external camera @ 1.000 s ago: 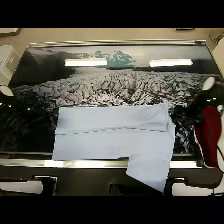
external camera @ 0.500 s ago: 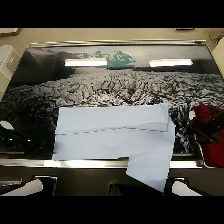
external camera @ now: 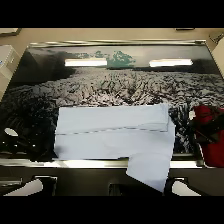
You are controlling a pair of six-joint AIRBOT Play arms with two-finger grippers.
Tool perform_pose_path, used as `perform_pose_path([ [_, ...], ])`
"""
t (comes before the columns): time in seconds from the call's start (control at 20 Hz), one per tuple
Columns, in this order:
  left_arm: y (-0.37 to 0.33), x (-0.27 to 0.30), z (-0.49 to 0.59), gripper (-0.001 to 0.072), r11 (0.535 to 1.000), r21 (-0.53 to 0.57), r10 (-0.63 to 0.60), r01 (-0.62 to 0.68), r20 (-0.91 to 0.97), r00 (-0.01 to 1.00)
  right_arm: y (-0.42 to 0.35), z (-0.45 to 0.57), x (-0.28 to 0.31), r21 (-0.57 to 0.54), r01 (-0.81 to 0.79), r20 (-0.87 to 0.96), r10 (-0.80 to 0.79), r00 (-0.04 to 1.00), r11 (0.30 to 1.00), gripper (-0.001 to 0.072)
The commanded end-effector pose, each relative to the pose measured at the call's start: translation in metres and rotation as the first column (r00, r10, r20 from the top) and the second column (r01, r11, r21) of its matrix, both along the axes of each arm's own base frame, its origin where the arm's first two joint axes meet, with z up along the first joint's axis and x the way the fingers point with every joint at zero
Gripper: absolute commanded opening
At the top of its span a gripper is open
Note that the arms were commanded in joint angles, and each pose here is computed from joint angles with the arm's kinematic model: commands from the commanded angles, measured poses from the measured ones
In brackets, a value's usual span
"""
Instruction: Fold the clothes and pants, and hang the long-sleeved shirts on hangers.
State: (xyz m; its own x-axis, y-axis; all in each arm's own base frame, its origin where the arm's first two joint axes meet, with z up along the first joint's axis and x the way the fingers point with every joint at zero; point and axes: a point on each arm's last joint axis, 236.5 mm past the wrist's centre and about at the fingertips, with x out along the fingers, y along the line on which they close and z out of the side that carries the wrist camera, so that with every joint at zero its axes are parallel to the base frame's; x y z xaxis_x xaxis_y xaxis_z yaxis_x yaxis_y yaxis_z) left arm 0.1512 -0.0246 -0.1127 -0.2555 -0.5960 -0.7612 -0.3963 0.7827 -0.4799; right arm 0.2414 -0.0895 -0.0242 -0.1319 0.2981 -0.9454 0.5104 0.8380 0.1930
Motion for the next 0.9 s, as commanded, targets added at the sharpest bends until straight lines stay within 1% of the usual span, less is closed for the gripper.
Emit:
perform_pose_path([
  [0.0,0.001,0.008,-0.005,0.0242,0.999,0.017,0.027,-0.027,0.033,0.999,0.003,0.001,-0.002,0.013,-0.004,-0.005,0.004,1.0,1.0,0.0553],
  [0.05,0.001,0.008,-0.005,0.0224,1.0,0.014,0.025,-0.025,0.03,0.999,0.003,0.001,-0.002,0.013,-0.004,-0.004,0.004,1.0,1.0,0.0553],
  [0.1,0.0,0.006,-0.004,0.0073,1.0,0.007,0.02,-0.02,0.026,0.999,0.003,0.001,-0.001,0.013,-0.004,-0.004,0.004,1.0,1.0,0.0553],
  [0.15,-0.002,0.004,-0.002,0.0022,1.0,-0.005,0.006,-0.006,0.025,1.0,0.003,0.001,-0.002,0.013,-0.004,-0.005,0.004,1.0,1.0,0.0552],
  [0.3,-0.005,-0.002,0.003,0.0021,0.999,-0.034,-0.02,0.02,0.015,1.0,0.006,0.0,-0.008,0.026,-0.007,-0.028,0.008,1.0,1.0,0.0552],
  [0.45,-0.006,0.0,0.004,0.0021,0.999,-0.037,-0.019,0.019,0.017,1.0,0.032,-0.017,-0.05,0.098,-0.014,-0.127,0.027,0.992,0.995,0.0554],
  [0.6,-0.005,0.0,0.004,0.0021,0.999,-0.035,-0.018,0.019,0.02,1.0,0.064,-0.047,-0.095,0.177,-0.053,-0.161,0.082,0.983,0.983,0.0567],
  [0.7,-0.005,0.001,0.005,0.0021,0.999,-0.032,-0.018,0.019,0.026,1.0,0.075,-0.066,-0.108,0.199,-0.066,-0.16,0.099,0.982,0.978,0.0574],
  [0.85,-0.005,0.002,0.006,0.0021,0.999,-0.027,-0.018,0.019,0.035,0.999,0.09,-0.078,-0.106,0.237,-0.055,-0.114,0.084,0.99,0.97,0.0572],
])
